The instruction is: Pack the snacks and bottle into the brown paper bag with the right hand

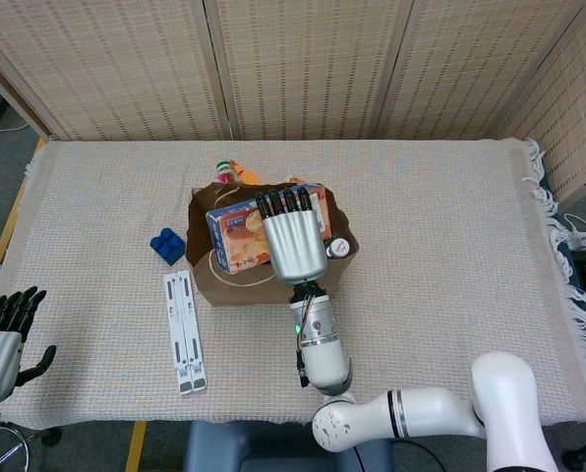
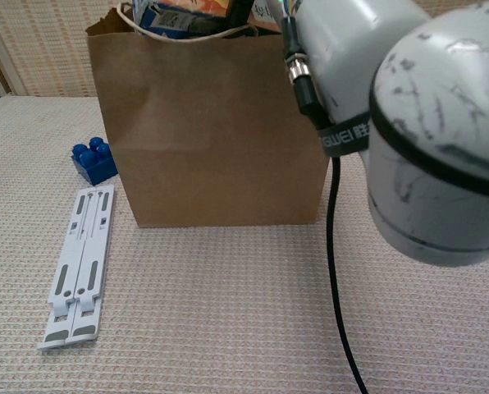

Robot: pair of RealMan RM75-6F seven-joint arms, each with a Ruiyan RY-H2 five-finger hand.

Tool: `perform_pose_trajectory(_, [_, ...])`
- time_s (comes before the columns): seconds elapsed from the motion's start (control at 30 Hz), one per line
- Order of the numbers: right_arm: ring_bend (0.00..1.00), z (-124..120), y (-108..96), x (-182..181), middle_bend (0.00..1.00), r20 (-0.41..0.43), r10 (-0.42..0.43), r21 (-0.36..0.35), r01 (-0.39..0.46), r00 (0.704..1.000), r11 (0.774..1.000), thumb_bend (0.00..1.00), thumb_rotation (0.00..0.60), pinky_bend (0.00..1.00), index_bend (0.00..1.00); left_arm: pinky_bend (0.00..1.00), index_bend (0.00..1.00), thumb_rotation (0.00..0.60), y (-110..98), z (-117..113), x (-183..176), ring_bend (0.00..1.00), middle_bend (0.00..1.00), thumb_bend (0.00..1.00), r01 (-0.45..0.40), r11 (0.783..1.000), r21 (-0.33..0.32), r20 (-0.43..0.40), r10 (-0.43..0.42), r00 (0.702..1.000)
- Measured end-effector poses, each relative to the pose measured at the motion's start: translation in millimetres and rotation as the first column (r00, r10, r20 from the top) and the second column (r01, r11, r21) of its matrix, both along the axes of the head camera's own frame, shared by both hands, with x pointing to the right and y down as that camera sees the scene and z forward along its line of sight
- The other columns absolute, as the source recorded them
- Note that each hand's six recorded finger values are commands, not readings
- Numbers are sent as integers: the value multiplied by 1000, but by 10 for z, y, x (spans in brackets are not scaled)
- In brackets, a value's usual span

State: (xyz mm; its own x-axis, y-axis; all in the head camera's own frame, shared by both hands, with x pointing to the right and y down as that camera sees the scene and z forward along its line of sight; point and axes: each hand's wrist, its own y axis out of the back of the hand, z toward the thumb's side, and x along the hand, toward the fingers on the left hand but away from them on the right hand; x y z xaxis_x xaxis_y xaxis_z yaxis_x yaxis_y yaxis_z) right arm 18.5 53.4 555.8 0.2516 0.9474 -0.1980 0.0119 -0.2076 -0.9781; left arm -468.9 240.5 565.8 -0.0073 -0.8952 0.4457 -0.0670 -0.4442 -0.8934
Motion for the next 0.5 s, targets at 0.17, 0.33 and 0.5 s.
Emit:
perform_pose_trajectory(0.17, [100, -27, 23, 32, 133, 7, 9, -52, -9, 1000, 999, 96, 600, 478, 0, 0, 24, 600, 0, 1, 2, 0, 0, 354, 0, 1000, 0, 4, 0, 1000])
perform_pose_trajectory(0.33, [12, -134, -53, 95, 40, 53, 30, -47, -27, 998, 999, 37, 600, 337, 0, 0, 23, 600, 0, 2, 3, 0, 0, 353, 0, 1000, -1, 5, 0, 1000])
perform_pose_trajectory(0.5, [0, -190, -87, 166, 15, 73, 39, -44, -36, 997, 998, 4, 600, 296, 0, 0, 24, 600, 1, 1, 2, 0, 0, 352, -1, 1000, -1, 6, 1, 1000])
